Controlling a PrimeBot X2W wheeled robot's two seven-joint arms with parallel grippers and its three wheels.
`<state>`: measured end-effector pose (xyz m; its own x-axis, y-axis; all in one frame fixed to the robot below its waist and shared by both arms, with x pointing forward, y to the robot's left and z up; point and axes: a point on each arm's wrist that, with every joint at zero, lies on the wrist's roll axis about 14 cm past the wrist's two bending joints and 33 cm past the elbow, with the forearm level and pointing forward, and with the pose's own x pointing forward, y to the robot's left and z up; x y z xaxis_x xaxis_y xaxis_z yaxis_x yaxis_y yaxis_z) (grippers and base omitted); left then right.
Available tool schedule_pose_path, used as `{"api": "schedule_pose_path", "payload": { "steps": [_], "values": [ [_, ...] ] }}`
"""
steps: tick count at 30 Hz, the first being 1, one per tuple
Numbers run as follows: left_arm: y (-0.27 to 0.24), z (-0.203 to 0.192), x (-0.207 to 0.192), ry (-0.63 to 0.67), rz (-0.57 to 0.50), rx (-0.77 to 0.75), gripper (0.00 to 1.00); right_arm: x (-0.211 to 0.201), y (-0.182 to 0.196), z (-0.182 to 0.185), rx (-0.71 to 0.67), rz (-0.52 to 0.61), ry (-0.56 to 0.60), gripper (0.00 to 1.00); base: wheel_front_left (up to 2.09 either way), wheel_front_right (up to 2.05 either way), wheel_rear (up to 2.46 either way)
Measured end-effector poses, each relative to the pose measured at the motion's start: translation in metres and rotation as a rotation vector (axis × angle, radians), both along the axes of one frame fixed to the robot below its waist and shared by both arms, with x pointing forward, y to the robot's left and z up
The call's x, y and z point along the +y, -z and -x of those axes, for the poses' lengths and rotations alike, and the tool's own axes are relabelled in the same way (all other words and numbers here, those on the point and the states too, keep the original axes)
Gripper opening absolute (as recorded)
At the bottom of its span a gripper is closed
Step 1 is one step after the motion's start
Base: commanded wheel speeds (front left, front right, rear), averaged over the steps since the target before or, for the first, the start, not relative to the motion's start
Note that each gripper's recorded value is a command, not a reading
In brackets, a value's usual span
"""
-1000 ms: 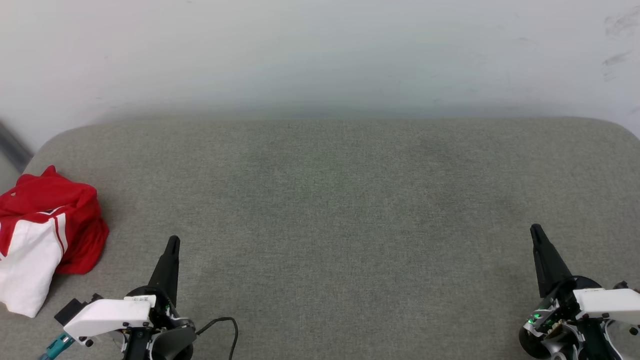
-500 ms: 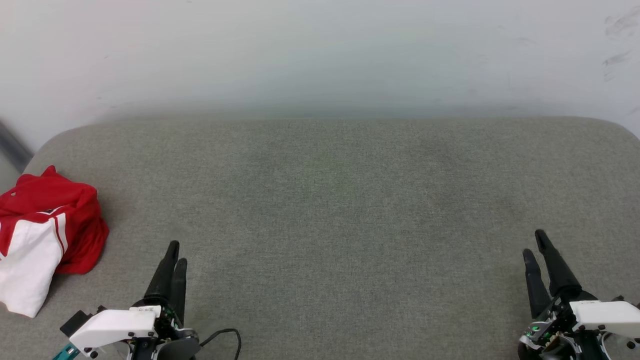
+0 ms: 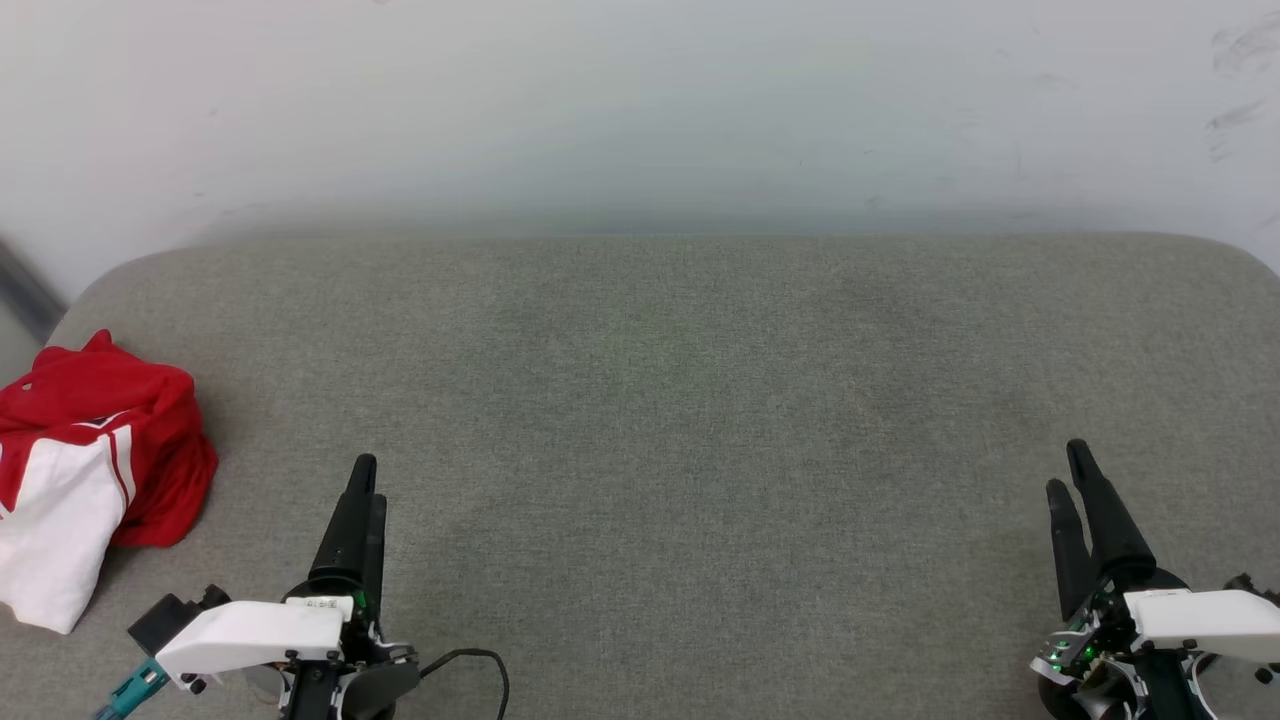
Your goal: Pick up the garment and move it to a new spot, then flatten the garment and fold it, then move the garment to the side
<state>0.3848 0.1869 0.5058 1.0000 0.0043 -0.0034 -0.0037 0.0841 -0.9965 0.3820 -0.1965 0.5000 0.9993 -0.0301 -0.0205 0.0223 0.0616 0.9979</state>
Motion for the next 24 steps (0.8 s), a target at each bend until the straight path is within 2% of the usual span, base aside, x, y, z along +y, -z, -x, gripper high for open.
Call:
{"api": "schedule_pose_path", "payload": {
  "steps": [11, 24],
  "values": [
    [-0.018, -0.002, -0.009, 0.011, -0.187, -0.057, 1.0, -0.002, -0.016, -0.002, -0.042, 0.246, 0.012, 1.0, 0.0, 0.0, 0.0],
    [-0.031, -0.002, -0.019, 0.021, -0.497, -0.112, 1.0, 0.006, -0.027, -0.001, -0.076, 0.612, 0.002, 1.0, 0.0, 0.0, 0.0]
  ]
}}
